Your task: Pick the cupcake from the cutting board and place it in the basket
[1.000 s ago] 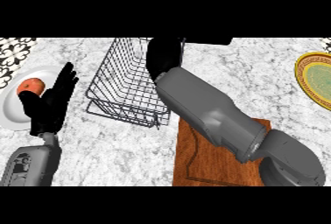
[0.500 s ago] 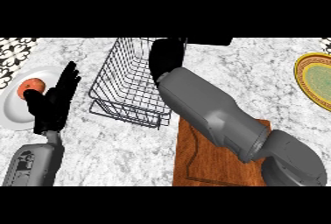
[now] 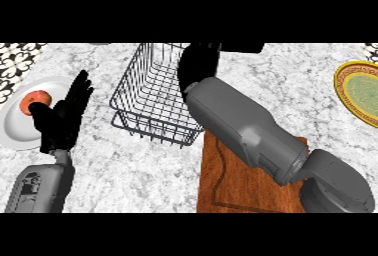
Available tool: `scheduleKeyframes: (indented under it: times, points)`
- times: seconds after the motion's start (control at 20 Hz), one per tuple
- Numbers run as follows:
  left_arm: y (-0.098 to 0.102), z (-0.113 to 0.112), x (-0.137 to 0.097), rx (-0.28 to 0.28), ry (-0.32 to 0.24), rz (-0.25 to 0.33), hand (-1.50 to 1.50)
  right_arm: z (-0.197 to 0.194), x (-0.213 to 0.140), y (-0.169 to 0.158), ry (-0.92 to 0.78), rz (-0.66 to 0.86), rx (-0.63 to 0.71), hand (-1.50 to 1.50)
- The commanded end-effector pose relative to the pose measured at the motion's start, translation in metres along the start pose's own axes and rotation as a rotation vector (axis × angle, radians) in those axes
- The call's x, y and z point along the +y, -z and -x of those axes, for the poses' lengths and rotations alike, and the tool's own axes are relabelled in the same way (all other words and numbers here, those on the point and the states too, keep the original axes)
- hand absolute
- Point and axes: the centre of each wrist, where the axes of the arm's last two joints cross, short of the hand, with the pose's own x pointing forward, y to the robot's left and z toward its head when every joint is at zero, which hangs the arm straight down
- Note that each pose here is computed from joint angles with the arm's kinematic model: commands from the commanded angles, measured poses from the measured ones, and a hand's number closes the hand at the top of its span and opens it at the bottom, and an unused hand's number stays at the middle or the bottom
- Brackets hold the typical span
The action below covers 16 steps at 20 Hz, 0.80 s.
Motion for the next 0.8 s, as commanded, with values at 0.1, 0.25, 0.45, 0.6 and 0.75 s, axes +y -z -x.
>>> scheduleKeyframes:
  times: [0.1,0.25,0.45,0.6,0.75]
  points:
    - [0.002,-0.005,-0.004,-0.001,0.003,-0.006,0.0,-0.004,0.008,-0.007,0.246,0.081,0.006,-1.5]
    - [0.003,-0.006,0.002,0.019,0.0,-0.025,0.0,-0.011,-0.006,-0.01,0.363,0.106,-0.001,-1.5]
    - [-0.001,-0.005,0.004,0.013,0.009,-0.033,0.0,-0.014,-0.022,-0.008,0.548,0.175,0.013,-1.5]
    - [-0.008,0.008,0.013,0.046,-0.007,-0.059,0.0,-0.019,-0.03,-0.015,0.698,0.169,0.083,-1.5]
    - [-0.009,-0.005,0.032,0.037,0.011,-0.081,0.0,-0.003,-0.026,-0.004,0.77,0.184,0.139,-1.5]
